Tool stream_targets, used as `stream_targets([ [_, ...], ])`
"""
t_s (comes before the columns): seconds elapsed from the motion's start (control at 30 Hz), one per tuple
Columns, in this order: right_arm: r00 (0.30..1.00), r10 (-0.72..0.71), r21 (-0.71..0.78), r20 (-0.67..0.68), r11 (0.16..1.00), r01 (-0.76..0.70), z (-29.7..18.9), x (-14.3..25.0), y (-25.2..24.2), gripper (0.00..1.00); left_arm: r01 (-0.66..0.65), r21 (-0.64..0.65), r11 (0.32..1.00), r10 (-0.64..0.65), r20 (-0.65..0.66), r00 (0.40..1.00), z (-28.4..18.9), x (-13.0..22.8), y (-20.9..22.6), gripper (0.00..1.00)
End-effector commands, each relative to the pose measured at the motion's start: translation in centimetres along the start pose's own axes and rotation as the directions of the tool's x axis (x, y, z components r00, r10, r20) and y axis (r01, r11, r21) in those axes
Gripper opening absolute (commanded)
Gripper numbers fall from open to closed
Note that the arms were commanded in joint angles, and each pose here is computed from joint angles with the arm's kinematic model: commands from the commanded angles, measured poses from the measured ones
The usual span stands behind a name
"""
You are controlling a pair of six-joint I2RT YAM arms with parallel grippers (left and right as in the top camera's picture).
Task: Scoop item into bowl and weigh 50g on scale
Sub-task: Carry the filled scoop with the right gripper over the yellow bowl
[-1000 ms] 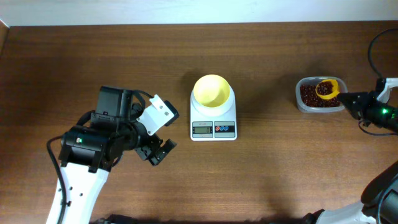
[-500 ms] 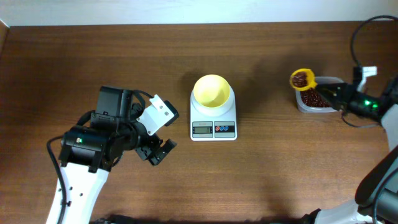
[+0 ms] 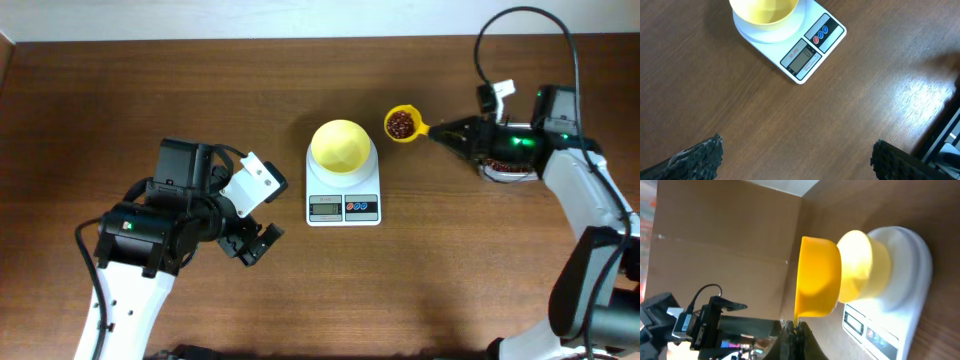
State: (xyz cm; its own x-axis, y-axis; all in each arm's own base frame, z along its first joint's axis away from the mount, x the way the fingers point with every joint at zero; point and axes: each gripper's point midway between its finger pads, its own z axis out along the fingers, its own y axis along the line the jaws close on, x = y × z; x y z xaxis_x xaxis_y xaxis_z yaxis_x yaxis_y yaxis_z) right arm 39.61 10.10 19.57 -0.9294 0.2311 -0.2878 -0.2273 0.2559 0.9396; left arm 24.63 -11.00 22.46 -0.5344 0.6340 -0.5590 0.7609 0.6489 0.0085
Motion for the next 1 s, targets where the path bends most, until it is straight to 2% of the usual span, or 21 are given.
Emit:
stream_targets([
  [0.0,0.999,0.014,0.001,-0.05,1.0,-0.014,2.3,0.8,0.5,0.04,-0.017,-0.004,1.0,0.017,0.028,0.999,-0.6,-0.7,0.1,0.99],
  [0.23,0.989,-0.061,-0.011,-0.133,0.998,0.06,6.0,2.7,1.7,0.04,-0.017,-0.005,1.0,0.017,0.028,0.999,-0.6,-0.7,0.1,0.99],
  [0.33,0.973,-0.204,0.017,-0.111,0.978,0.207,7.0,1.9,1.4,0.04,-0.017,-0.004,1.0,0.017,0.028,0.999,-0.6,-0.7,0.1,0.99],
  [0.6,0.961,-0.27,0.121,-0.06,0.954,0.275,7.0,0.2,0.0,0.04,-0.017,-0.005,1.0,0.017,0.028,0.999,-0.6,-0.7,0.1,0.99],
  [0.8,0.871,-0.483,0.102,-0.087,0.865,0.491,7.0,0.2,0.1,0.04,-0.017,-0.004,1.0,0.017,0.028,0.999,-0.6,-0.7,0.1,0.99],
  [0.97,0.851,-0.518,0.11,-0.092,0.844,0.525,7.0,0.1,-0.1,0.04,-0.017,-0.004,1.0,0.017,0.028,0.999,-0.6,-0.7,0.1,0.99],
])
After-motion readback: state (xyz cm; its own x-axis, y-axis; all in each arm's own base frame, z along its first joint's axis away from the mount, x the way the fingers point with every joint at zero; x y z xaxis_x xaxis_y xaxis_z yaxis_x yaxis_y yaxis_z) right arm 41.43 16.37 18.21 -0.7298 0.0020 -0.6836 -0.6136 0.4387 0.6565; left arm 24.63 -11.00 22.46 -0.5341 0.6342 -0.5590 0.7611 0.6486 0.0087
